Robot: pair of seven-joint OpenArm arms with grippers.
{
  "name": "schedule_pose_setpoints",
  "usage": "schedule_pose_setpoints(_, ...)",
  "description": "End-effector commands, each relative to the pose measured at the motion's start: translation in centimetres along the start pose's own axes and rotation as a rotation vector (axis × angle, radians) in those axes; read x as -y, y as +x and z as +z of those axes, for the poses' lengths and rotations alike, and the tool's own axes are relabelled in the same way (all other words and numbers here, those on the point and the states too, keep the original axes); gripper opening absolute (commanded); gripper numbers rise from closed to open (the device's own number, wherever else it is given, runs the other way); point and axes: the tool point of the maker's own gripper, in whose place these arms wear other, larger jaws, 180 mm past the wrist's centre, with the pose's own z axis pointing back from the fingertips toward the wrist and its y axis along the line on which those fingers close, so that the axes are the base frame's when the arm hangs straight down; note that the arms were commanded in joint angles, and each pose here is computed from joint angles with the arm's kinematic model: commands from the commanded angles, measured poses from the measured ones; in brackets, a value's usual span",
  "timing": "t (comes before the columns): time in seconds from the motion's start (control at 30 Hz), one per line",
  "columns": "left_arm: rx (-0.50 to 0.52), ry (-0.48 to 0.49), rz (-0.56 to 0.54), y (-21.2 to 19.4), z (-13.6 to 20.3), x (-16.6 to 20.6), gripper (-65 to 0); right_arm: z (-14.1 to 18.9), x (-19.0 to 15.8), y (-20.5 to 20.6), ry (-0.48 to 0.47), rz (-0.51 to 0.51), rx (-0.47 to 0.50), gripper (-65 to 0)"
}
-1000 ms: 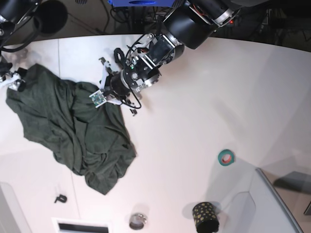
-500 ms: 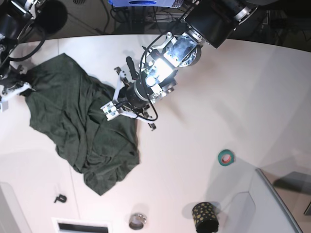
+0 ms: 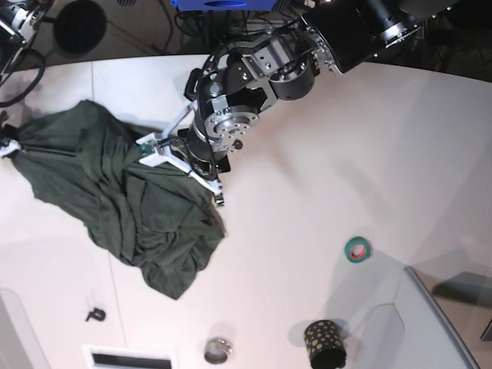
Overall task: Layout the t-shirt on the table in an organized manner, then fold the t-shirt properly
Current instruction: 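Grasp the shirt edge nearest the left gripper with the left gripper, then lift and pull the held shirt edge with the left gripper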
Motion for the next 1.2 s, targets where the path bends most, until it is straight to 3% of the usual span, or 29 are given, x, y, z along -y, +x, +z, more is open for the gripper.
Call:
schedule_pose_setpoints(0.0, -0.022, 0.059, -0.031, -0.2, 0.2, -1.2, -65.0, 1.0, 1.7, 3.3, -0.039, 0.014, 0.075, -63.6)
schedule_pose_setpoints(0.2, -0.039, 0.127, -0.168, 0.1, 0.2, -0.7, -65.0, 2.5, 3.3, 6.4, -0.073, 0.051, 0.133, -63.8)
schedule_pose_setpoints(0.43, -0.104, 0.048, -0.183, 0.5, -2.2, 2.2, -65.0, 2.2, 2.9, 6.2, -0.065, 0.046, 0.128, -63.8)
schedule_pose_setpoints(0.6, -0.115, -0.043, -0.258, 0.6, -2.3, 4.3, -65.0, 2.2, 2.9, 6.1, -0.065, 0.046, 0.127, -63.8)
schedule_pose_setpoints(0.8, -0.077, -0.08, -0.304, 1.6, -1.4, 4.8, -40.0, 2.3, 2.9, 6.2, -0.066, 0.047, 0.131, -63.8)
schedule_pose_setpoints(0.93, -0.072, -0.083, -0.303, 1.6, -1.2, 4.7, -16.8, 2.3, 2.9, 6.2, -0.065, 0.048, 0.131, -63.8)
schedule_pose_setpoints(1.03, -0.042, -0.065, -0.15, 1.1, 0.0, 3.1, -6.1, 2.3, 2.9, 6.3, -0.065, 0.049, 0.134, -63.8)
schedule_pose_setpoints(1.17, 0.044, -0.06, 0.08, -0.8, 1.4, 2.4, -3.3, 2.3, 2.9, 6.2, -0.065, 0.049, 0.133, -63.8)
